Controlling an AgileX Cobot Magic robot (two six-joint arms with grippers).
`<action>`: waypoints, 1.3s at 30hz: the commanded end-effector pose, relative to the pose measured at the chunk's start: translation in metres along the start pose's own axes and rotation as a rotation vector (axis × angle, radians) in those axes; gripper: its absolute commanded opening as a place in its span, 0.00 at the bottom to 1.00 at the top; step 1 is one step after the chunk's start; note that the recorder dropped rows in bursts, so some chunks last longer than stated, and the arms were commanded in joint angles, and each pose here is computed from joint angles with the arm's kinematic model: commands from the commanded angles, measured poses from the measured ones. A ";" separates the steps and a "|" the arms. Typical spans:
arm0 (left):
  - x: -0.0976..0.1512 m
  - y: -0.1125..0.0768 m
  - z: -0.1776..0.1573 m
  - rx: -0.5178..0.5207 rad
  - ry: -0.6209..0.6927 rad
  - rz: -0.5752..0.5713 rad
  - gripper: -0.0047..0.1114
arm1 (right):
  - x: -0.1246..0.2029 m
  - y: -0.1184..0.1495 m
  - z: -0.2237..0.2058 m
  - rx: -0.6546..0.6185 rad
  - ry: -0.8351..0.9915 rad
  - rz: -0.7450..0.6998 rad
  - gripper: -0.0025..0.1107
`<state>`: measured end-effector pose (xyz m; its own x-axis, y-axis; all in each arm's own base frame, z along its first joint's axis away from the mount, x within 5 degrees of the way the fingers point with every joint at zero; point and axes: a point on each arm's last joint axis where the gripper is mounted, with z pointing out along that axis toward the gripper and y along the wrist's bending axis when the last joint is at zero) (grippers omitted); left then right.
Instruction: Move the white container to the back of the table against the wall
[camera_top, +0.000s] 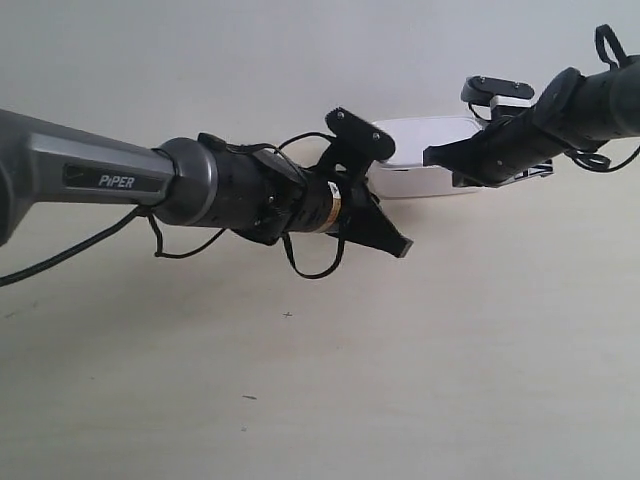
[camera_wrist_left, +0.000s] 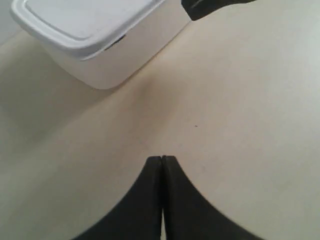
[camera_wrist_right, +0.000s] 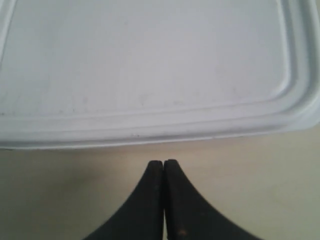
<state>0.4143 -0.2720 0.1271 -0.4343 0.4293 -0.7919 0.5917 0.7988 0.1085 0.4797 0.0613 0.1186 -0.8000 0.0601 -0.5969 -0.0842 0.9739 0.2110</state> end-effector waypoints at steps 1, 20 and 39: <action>-0.002 -0.016 -0.013 0.031 0.000 0.026 0.04 | -0.005 -0.003 0.001 0.014 -0.036 0.004 0.02; -0.007 -0.034 -0.018 0.094 -0.009 0.044 0.04 | -0.008 0.016 0.006 0.020 -0.115 -0.030 0.02; -0.007 -0.034 -0.018 0.096 -0.009 0.044 0.04 | -0.028 0.018 0.031 -0.013 -0.142 0.004 0.02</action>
<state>0.3869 -0.2936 0.1340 -0.4098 0.4612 -0.7870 0.6685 0.7388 0.0848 0.5146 0.0844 0.1136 -0.7187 0.0908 -0.6894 -0.0906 0.9708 0.2222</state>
